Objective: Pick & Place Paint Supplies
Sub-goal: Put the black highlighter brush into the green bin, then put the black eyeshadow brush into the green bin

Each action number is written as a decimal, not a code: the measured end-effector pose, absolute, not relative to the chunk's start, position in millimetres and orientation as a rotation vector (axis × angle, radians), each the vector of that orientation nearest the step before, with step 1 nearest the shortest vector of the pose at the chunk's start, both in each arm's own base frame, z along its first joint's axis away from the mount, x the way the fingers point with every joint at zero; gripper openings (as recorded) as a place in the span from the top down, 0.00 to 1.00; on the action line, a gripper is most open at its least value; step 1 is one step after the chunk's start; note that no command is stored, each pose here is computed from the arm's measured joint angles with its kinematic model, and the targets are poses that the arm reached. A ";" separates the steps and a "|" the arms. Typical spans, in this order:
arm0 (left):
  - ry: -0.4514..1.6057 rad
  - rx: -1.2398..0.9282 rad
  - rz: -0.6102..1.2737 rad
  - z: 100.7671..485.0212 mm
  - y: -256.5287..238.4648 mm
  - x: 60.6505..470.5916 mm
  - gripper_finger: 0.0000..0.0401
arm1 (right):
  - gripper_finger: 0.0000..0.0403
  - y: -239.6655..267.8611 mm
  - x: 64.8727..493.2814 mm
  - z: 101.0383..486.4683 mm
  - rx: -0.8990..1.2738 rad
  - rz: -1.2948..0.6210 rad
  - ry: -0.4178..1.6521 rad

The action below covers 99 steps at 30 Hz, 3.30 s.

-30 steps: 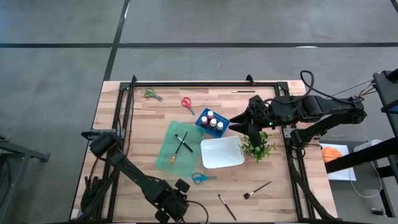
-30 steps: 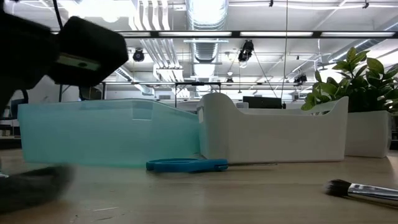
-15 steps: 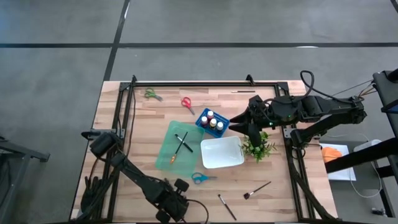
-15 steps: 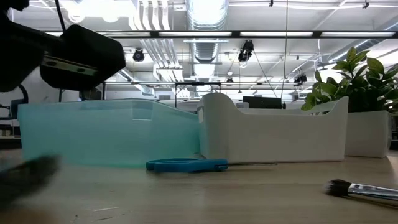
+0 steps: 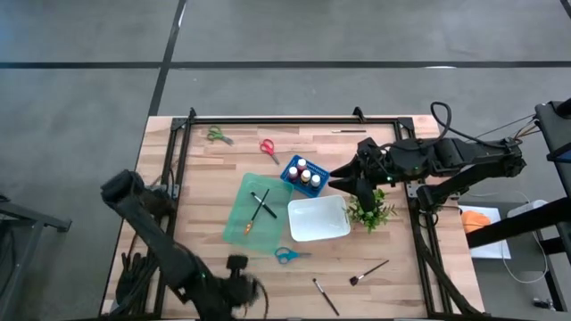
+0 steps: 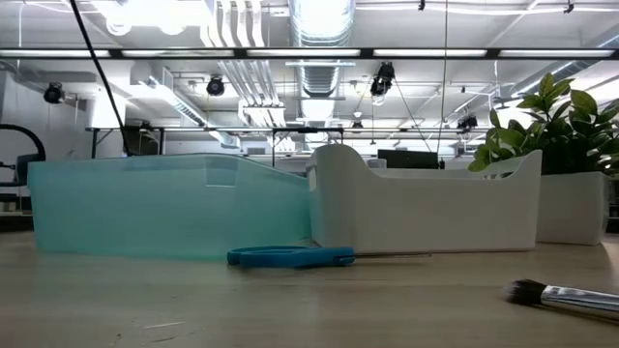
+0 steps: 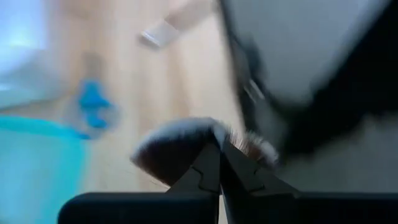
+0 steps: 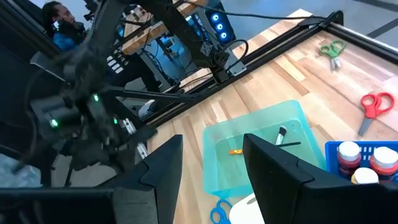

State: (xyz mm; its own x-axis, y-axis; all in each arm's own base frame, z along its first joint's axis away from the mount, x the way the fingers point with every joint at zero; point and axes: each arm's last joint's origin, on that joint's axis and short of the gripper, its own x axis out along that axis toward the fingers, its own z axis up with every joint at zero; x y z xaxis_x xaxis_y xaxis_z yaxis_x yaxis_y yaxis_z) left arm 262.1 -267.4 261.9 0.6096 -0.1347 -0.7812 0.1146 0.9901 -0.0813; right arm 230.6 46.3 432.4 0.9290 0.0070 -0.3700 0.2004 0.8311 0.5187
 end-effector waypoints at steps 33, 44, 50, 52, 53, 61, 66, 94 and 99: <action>0.791 -0.834 0.790 185.1 -34.6 299.6 0.96 | 0.59 72.1 220.6 424.3 0.536 -0.181 0.400; 0.745 -0.845 0.716 208.5 -36.8 305.3 0.58 | 0.59 74.0 219.2 399.8 0.582 -0.246 0.518; 0.633 -0.678 0.459 274.7 -53.7 303.3 0.54 | 0.59 88.7 215.8 369.4 0.638 -0.238 0.644; 0.588 -0.586 0.362 299.6 -61.2 297.6 0.55 | 0.59 94.6 215.1 355.6 0.678 -0.230 0.704; 0.555 -0.547 0.313 313.0 -64.9 293.3 0.56 | 0.59 97.4 216.1 348.7 0.709 -0.232 0.730; 0.318 -0.399 0.241 383.0 -74.9 241.8 0.65 | 0.59 135.0 254.8 307.0 0.817 -0.310 0.849; 0.268 -0.416 0.208 398.7 -73.8 215.4 0.66 | 0.59 158.7 297.4 282.6 0.871 -0.411 0.947; 0.277 -0.297 0.008 405.7 -102.9 189.9 0.66 | 0.59 241.7 401.1 170.6 0.786 -0.689 1.542; 0.279 -0.296 -0.007 405.6 -105.8 188.3 0.66 | 0.59 243.5 403.1 165.9 0.775 -0.695 1.543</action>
State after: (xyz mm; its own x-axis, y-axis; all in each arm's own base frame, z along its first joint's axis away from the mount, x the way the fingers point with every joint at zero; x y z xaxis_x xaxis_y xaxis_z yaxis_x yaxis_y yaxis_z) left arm 188.3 -105.8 405.6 0.9615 -0.0476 -0.2707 -0.0339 0.9569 -0.2885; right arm 403.1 243.5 165.9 -0.0632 0.0858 -0.9943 0.8018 0.5976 0.0006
